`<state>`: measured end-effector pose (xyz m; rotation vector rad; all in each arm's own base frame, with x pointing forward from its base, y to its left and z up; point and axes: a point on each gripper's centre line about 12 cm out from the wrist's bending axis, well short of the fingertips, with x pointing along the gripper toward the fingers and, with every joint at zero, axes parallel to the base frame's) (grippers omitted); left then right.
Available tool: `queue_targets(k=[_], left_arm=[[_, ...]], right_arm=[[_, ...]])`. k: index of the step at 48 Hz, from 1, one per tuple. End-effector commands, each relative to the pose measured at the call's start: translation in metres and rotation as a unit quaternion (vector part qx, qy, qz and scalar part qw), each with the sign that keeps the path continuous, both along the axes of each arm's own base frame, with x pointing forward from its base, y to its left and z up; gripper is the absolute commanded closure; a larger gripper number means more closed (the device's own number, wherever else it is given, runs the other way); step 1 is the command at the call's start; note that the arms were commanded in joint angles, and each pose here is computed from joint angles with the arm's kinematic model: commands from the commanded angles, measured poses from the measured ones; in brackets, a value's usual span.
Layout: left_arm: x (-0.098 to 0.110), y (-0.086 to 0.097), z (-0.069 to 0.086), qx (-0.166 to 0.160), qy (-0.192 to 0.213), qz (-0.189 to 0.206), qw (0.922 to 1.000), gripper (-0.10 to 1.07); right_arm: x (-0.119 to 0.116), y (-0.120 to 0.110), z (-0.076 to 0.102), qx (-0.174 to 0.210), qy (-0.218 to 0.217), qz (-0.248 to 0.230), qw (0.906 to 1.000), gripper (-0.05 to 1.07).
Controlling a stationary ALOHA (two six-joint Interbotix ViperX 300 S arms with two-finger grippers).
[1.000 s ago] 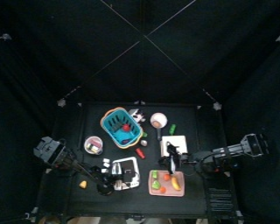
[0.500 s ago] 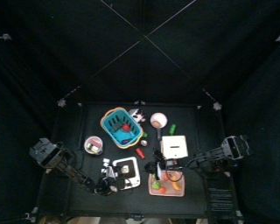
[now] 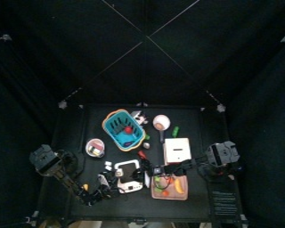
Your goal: Grab sushi piece
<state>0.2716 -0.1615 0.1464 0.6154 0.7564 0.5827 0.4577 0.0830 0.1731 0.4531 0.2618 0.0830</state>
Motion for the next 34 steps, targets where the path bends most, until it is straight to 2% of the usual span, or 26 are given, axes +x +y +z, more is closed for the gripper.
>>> queue_targets(k=[1,16,34], left_arm=[[0.002,-0.007,0.005,-0.008,-0.018,0.001,0.9998,0.22],[0.004,-0.011,0.007,-0.014,-0.028,0.0,0.9995,0.22],[0.007,-0.014,0.011,-0.013,-0.036,-0.007,0.9992,0.22]], right_arm=[[0.013,-0.001,0.019,0.0,-0.032,-0.001,0.9995,0.35],[0.035,-0.012,0.017,-0.012,-0.04,-0.006,0.9991,0.35],[0.046,-0.027,0.016,-0.01,-0.042,-0.021,0.9989,0.36]])
